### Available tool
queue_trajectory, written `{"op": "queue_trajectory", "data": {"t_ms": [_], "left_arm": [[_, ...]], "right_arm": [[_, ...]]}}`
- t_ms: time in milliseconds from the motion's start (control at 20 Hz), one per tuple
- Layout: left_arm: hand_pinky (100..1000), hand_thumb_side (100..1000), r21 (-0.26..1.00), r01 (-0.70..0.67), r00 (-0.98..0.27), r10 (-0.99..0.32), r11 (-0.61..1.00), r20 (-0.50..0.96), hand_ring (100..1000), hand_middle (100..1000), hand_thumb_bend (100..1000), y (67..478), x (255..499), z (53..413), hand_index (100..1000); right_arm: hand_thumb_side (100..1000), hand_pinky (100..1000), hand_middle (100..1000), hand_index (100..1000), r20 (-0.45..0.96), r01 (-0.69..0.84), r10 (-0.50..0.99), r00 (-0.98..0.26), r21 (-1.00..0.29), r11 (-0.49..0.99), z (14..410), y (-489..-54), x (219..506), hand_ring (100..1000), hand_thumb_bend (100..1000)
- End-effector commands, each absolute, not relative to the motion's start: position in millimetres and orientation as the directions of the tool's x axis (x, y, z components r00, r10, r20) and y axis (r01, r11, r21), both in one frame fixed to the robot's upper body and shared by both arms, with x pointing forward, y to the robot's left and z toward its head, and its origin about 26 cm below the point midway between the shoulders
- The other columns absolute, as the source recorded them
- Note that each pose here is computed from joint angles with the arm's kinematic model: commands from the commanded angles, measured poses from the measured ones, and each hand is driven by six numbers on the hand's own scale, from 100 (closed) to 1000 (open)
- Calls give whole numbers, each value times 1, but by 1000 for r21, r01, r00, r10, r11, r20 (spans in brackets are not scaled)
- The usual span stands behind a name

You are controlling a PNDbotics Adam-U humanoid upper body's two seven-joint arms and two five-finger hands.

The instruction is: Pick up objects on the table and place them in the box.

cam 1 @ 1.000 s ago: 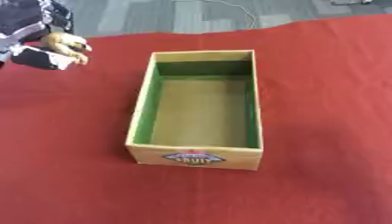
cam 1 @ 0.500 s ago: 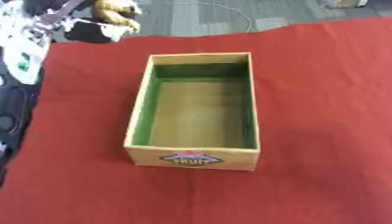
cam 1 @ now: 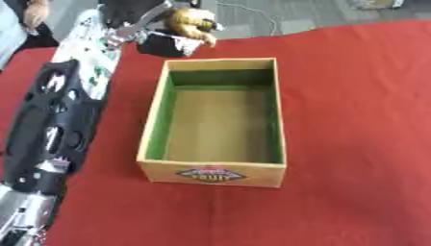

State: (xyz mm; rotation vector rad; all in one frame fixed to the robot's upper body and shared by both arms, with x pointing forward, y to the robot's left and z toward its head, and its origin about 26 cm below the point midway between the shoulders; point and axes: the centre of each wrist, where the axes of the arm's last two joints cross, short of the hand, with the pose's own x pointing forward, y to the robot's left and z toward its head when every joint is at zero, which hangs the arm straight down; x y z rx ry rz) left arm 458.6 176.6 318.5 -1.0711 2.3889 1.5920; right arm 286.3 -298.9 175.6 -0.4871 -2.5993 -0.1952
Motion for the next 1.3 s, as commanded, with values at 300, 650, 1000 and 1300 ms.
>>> {"op": "queue_trajectory", "data": {"t_ms": [300,650,1000,1300], "left_arm": [[652,371,800,-589,-746,-455,112,-486,603,451,100,165,465,298,430],[667,331,806,-591,-747,-400,31,-531,622,469,100,154,469,279,461],[698,303,865,-498,-805,-336,-61,-488,659,519,100,150,477,246,583],[735,273,894,-421,-838,-309,-154,-449,719,586,100,147,478,235,721]], "right_arm": [[417,866,422,763,458,357,292,-840,60,932,185,-300,287,571,100],[414,869,421,764,464,353,286,-839,63,934,185,-299,287,570,100],[419,871,419,765,468,355,289,-835,59,933,185,-298,288,570,100],[419,872,419,765,469,356,289,-835,59,933,185,-297,288,569,100]]}}
